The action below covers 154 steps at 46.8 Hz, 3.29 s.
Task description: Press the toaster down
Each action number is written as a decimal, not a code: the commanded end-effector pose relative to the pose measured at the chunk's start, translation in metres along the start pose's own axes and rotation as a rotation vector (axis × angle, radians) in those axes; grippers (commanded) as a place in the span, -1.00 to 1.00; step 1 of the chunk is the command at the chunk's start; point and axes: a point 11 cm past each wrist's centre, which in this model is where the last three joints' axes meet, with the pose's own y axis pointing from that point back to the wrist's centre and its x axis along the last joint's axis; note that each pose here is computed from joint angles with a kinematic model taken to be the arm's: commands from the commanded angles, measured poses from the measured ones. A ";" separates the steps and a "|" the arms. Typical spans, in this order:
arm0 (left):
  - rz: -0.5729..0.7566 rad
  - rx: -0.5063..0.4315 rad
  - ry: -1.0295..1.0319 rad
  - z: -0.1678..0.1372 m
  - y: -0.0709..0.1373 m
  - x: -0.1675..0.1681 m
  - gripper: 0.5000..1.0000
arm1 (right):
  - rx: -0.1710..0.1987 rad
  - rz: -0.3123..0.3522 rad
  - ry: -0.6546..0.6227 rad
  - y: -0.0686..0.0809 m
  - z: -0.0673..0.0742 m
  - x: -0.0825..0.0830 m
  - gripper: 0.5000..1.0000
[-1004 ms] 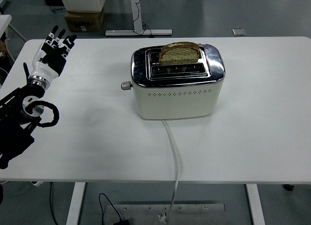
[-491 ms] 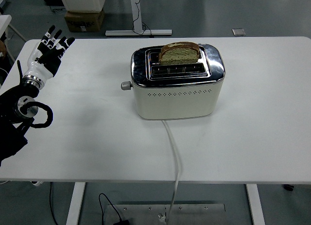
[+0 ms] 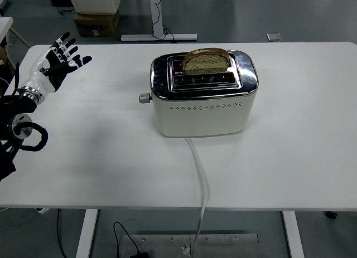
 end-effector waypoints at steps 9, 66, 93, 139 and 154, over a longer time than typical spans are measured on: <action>-0.048 0.054 -0.149 0.004 0.008 0.012 1.00 | 0.000 0.000 -0.001 0.000 0.000 0.000 0.99; -0.451 0.100 -0.843 0.053 0.056 -0.020 1.00 | 0.000 0.000 0.001 0.000 0.000 0.000 0.99; -0.714 0.074 -1.074 0.034 0.077 -0.073 1.00 | 0.000 0.000 -0.001 0.000 0.000 0.000 0.99; -0.744 0.072 -1.069 0.012 0.070 -0.089 1.00 | 0.000 0.000 -0.001 0.000 0.000 0.000 0.99; -0.758 0.059 -1.054 0.008 0.066 -0.101 1.00 | 0.000 0.000 -0.001 0.000 0.000 0.000 0.99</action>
